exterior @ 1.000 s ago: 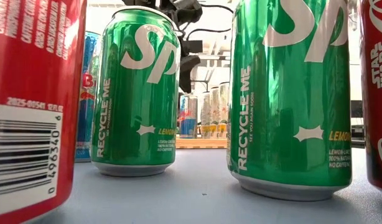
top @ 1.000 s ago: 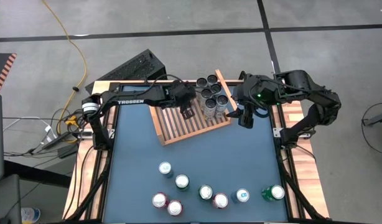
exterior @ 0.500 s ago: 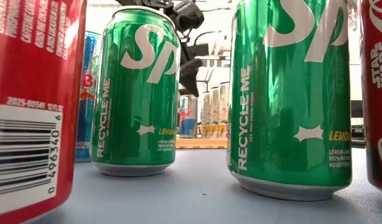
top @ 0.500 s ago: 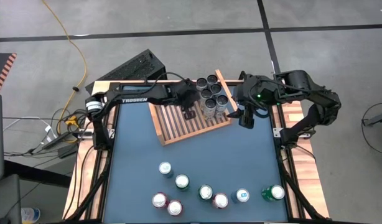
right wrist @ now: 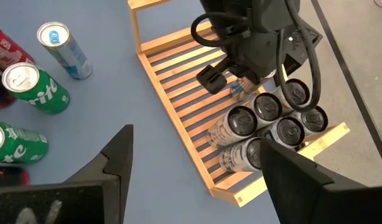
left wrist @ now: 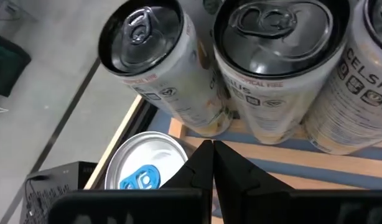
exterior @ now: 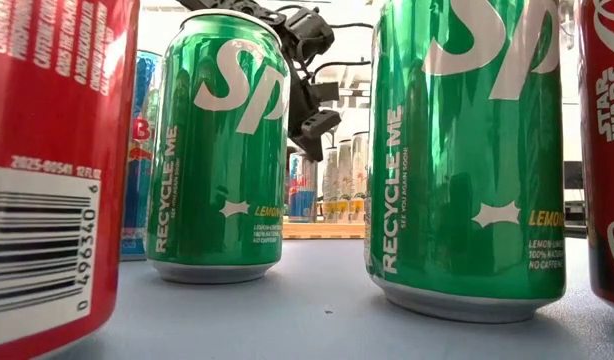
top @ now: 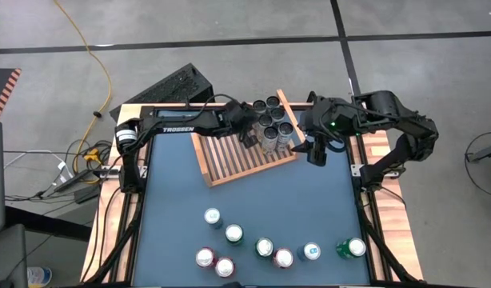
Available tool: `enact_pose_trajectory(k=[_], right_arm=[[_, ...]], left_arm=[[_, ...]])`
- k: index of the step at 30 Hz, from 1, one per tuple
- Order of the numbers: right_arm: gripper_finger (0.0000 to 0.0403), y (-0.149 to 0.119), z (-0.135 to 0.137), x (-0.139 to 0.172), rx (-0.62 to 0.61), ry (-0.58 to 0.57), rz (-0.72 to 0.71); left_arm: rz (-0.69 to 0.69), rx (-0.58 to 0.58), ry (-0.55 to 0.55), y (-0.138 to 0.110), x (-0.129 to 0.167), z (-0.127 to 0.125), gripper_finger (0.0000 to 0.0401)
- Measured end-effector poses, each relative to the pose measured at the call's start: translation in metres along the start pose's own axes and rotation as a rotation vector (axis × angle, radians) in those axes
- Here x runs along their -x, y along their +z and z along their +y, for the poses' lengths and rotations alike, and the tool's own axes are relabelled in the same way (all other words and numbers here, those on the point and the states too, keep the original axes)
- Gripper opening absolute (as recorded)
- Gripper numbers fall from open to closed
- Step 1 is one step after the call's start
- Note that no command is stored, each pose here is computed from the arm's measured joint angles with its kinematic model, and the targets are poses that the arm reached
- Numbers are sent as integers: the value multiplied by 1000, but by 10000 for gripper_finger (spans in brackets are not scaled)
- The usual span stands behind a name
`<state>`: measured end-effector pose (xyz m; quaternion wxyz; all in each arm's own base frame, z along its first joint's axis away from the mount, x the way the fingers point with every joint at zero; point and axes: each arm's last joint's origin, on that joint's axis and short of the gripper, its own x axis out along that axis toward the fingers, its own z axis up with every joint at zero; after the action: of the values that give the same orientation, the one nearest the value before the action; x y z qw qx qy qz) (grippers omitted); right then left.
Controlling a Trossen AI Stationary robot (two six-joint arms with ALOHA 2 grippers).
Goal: Place canned beverage on shelf
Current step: Put the blue soda can on the shelf
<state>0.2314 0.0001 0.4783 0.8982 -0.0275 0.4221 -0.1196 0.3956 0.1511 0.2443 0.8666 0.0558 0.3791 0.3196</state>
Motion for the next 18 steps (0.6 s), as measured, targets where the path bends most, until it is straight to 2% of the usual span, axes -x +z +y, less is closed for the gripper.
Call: enact_pose_trajectory(k=[6, 10, 12, 16, 18], right_arm=[[260, 0, 0, 0, -2, -1, -4], [260, 2, 0, 0, -7, 1, -22], [260, 2, 0, 0, -8, 1, -23], [260, 2, 0, 0, -23, 2, -22], [260, 2, 0, 0, -23, 2, -21]], left_arm=[[-21, 8, 39, 2, 0, 2, 0], [-63, -18, 55, 19, 11, 6, 0], [-56, -44, 27, 29, 20, 7, 0], [-8, -204, -59, 44, 40, 11, 0], [17, -242, -114, 46, 43, 22, 1]])
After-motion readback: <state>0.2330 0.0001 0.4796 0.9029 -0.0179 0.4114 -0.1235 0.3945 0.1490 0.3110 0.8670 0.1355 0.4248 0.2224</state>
